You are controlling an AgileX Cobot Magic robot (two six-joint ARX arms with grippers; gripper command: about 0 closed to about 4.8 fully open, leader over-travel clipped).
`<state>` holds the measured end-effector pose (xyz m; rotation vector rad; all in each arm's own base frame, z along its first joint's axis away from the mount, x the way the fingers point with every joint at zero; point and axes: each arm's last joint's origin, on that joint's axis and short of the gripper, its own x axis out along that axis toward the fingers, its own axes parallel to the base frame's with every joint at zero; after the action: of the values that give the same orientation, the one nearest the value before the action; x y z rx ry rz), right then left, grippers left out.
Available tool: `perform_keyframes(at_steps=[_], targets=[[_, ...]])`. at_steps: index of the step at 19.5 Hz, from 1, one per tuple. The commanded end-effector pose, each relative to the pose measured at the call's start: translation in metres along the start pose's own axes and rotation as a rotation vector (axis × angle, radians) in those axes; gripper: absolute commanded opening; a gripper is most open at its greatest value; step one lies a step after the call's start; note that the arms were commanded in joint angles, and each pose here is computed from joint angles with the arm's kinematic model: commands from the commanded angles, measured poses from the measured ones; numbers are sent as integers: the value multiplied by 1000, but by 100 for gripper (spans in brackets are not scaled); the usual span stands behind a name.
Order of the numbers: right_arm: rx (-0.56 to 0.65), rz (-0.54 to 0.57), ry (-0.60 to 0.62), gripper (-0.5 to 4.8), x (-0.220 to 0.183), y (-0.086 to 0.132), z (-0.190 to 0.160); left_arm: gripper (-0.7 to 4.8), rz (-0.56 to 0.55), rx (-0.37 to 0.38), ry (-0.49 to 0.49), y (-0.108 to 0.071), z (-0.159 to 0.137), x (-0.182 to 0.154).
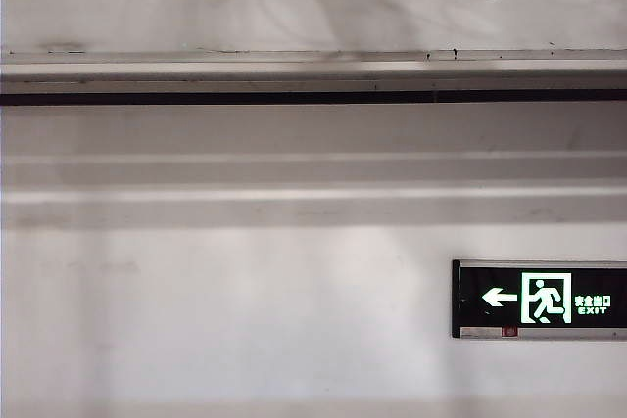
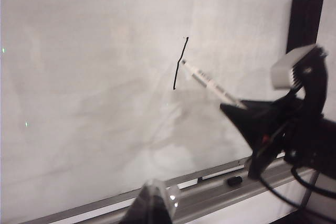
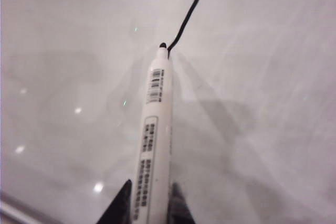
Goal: Take a marker from the whiteboard tray, write "Hi!" on the whiteboard, and then put the marker back vertically into the whiteboard tray.
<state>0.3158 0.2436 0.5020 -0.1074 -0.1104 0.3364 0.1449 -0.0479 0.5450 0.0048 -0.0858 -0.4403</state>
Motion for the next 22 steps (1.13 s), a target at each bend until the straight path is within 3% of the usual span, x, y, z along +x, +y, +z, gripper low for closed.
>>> perform_keyframes(at_steps=[1, 13, 22], targets=[[6, -11, -26, -5, 1, -3, 2, -5, -4, 11, -18, 0, 2, -1], [-1, -5, -9, -5, 9, -6, -6, -6, -4, 11, -18, 0, 2, -1], [-6, -126, 20, -5, 7, -19, -4, -5, -4, 11, -18, 0, 2, -1]])
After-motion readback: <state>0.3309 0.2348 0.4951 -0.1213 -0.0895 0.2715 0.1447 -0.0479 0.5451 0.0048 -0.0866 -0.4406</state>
